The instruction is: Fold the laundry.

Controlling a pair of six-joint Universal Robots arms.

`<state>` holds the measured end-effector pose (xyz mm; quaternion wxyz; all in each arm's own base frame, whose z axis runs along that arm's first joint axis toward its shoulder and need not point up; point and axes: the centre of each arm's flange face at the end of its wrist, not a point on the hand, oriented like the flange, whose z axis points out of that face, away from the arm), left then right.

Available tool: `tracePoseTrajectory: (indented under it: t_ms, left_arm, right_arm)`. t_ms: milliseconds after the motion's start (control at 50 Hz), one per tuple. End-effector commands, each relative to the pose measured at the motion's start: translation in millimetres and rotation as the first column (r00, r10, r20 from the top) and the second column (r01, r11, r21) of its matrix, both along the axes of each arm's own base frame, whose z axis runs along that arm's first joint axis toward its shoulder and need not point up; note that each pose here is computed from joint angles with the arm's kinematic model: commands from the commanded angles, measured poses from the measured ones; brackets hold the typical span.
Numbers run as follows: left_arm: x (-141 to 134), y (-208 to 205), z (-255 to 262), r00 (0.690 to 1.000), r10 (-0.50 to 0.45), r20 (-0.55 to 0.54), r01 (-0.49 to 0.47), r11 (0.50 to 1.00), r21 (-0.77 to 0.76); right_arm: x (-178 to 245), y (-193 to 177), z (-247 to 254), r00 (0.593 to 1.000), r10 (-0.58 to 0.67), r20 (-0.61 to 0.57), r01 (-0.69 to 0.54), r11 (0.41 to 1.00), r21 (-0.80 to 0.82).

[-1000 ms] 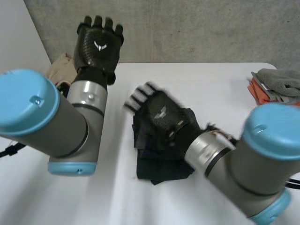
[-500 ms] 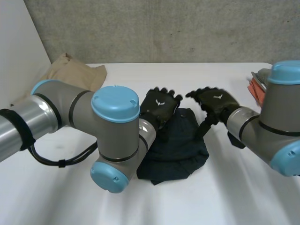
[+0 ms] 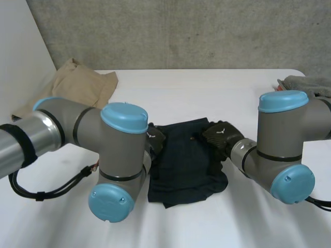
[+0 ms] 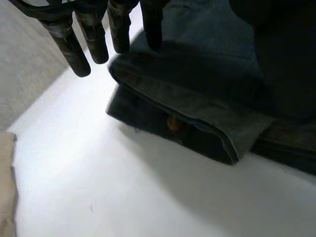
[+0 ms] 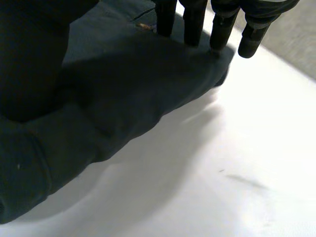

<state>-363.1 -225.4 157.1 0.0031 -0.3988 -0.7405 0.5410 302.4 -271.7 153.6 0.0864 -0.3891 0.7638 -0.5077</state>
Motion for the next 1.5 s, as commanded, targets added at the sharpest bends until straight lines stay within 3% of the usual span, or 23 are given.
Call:
tracePoseTrajectory:
  t_ms: [20,160,220,280,340,540,780,1000,1080,1220,1300,1400,1500]
  left_arm:
    - [-3.4,-0.4,60.8,0.989,-0.046,-0.140,0.029,0.992,-0.123]
    - [-2.7,-0.9,117.3,0.935,-0.239,-0.263,0.181,0.957,-0.228]
    - [-10.7,8.0,130.1,0.868,-0.383,-0.316,0.322,0.918,-0.231]
    - [-15.8,14.9,136.2,0.813,-0.455,-0.363,0.406,0.890,-0.207]
    - [-16.6,15.8,141.4,0.792,-0.470,-0.390,0.428,0.883,-0.195]
    - [-15.7,8.9,137.0,0.796,-0.449,-0.405,0.415,0.893,-0.174]
    - [-16.3,8.7,134.8,0.798,-0.446,-0.405,0.414,0.894,-0.168]
    - [-14.5,6.2,146.5,0.794,-0.448,-0.410,0.399,0.894,-0.204]
    - [-15.2,5.3,152.7,0.789,-0.455,-0.413,0.396,0.890,-0.224]
    - [-17.4,2.0,178.5,0.767,-0.482,-0.424,0.379,0.873,-0.308]
    - [-18.3,1.8,188.7,0.755,-0.492,-0.433,0.373,0.866,-0.335]
    - [-18.8,2.3,190.6,0.744,-0.487,-0.457,0.371,0.870,-0.324]
    - [-20.8,3.8,183.6,0.744,-0.480,-0.466,0.379,0.876,-0.297]
  right_arm:
    - [-6.3,11.7,39.4,0.999,-0.016,0.050,0.023,0.987,-0.160]
    - [-11.1,69.1,42.0,0.999,0.036,0.024,-0.028,0.961,-0.273]
    - [-12.0,96.3,18.9,0.997,0.076,-0.005,-0.075,0.971,-0.226]
    - [-10.8,112.0,3.5,0.995,0.101,-0.014,-0.102,0.971,-0.218]
    - [-9.7,115.3,-7.2,0.995,0.100,0.012,-0.094,0.962,-0.255]
    - [4.6,99.1,-46.4,0.995,0.090,0.049,-0.068,0.941,-0.332]
    - [28.7,58.9,-44.4,0.990,0.059,0.126,0.004,0.892,-0.452]
    - [41.7,25.3,-17.3,0.974,0.109,0.196,0.008,0.857,-0.515]
    - [24.2,-8.6,-1.6,0.974,0.066,0.216,0.066,0.831,-0.552]
    - [-5.1,-79.6,55.0,0.957,0.031,0.290,0.180,0.718,-0.672]
    - [-32.5,-118.1,93.1,0.926,0.020,0.377,0.274,0.650,-0.708]
    - [-98.2,-172.2,137.8,0.855,0.004,0.518,0.424,0.568,-0.705]
    - [-157.4,-216.6,128.8,0.822,-0.033,0.569,0.492,0.544,-0.680]
